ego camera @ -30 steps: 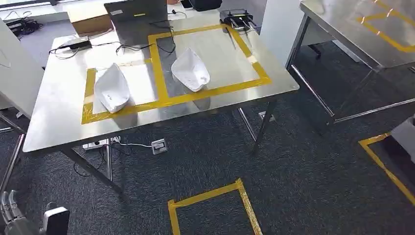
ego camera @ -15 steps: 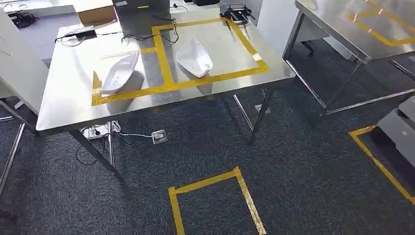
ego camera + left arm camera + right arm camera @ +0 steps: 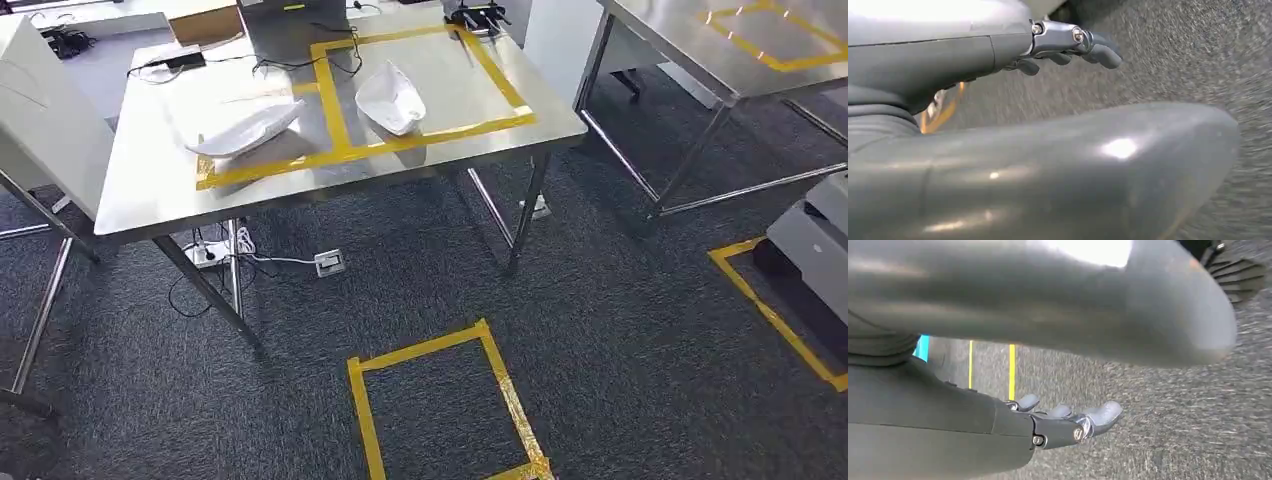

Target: Take the parts from the cabinet and place them on the table.

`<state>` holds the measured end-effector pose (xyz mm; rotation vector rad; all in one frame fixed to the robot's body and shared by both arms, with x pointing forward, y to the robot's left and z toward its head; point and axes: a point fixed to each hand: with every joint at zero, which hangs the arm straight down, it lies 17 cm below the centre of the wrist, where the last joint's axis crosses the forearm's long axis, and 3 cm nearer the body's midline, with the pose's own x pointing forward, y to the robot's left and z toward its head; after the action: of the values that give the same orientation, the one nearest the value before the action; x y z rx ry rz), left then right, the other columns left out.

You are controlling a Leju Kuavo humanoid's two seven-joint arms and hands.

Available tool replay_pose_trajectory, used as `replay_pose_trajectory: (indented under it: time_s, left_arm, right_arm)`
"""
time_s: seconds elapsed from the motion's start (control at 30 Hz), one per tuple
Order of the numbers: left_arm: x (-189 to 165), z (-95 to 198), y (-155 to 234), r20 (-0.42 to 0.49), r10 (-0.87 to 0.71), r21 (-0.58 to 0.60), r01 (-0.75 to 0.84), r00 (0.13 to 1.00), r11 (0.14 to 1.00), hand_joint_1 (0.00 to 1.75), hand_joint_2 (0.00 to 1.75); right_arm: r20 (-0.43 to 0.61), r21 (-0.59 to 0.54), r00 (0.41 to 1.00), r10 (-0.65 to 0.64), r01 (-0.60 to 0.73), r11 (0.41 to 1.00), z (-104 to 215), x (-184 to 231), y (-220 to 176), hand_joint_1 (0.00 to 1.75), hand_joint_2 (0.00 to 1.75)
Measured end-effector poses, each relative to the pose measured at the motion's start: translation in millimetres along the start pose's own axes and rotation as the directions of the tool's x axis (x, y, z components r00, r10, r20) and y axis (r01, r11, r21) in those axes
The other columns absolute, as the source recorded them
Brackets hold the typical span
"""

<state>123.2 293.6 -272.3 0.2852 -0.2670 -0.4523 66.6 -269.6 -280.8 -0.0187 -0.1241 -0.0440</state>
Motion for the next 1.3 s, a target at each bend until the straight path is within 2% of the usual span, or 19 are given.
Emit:
replay_pose_trajectory:
  time_s: [0.1, 0.23, 0.27, 0.37, 0.5, 0.7, 0.97, 1.17, 1.3]
  left_arm:
    - [18, 1, -4, 0.023, -0.011, -0.004, 0.011, 1.0, 1.0, 0.0, 0.0]
    - [20, 5, -18, 0.014, 0.042, -0.029, -0.042, 0.999, 0.999, 0.0, 0.0]
    - [17, 5, -20, 0.005, 0.058, -0.034, -0.058, 0.998, 0.998, 0.0, 0.0]
    - [1, 10, -36, -0.042, 0.079, -0.061, -0.082, 0.996, 0.995, 0.0, 0.0]
    - [-20, 17, -55, -0.087, 0.009, -0.087, -0.016, 0.996, 0.996, 0.0, 0.0]
    - [-18, 20, -64, -0.077, 0.016, -0.1, -0.024, 0.997, 0.995, 0.0, 0.0]
    - [-10, 9, -32, -0.04, 0.047, -0.045, -0.049, 0.998, 0.998, 0.0, 0.0]
    - [26, 4, -16, 0.074, 0.051, -0.035, -0.049, 0.996, 0.998, 0.0, 0.0]
    - [23, 1, -5, 0.057, 0.016, -0.011, -0.015, 0.998, 1.0, 0.0, 0.0]
  right_arm:
    - [-0.006, -0.015, 1.0, 0.005, -0.005, 1.0, 0, -1, -10, 0.0, 0.0]
    - [-0.07, -0.028, 0.998, 0.0, -0.002, 1.0, 0, -15, -16, 0.0, 0.0]
    - [-0.084, -0.028, 0.996, 0.0, -0.003, 1.0, 0, -19, -16, 0.0, 1.75]
    - [-0.106, -0.04, 0.994, -0.001, -0.003, 0.999, 0, -25, -20, 0.0, 1.75]
    - [-0.104, -0.041, 0.995, -0.001, -0.003, 0.999, 0, -26, -21, 0.0, 1.75]
    - [-0.125, -0.049, 0.992, 0.004, -0.011, 0.999, 0, -27, -25, 0.0, 1.75]
    - [-0.135, -0.026, 0.991, 0.002, -0.005, 1.0, 1, -22, -7, 0.0, 1.75]
    - [-0.03, 0.017, 1.0, -0.002, 0.002, 1.0, 1, 4, 21, 0.0, 1.75]
    - [-0.063, 0.04, 0.998, 0.01, -0.008, 0.999, 3, 2, 42, 0.0, 1.75]
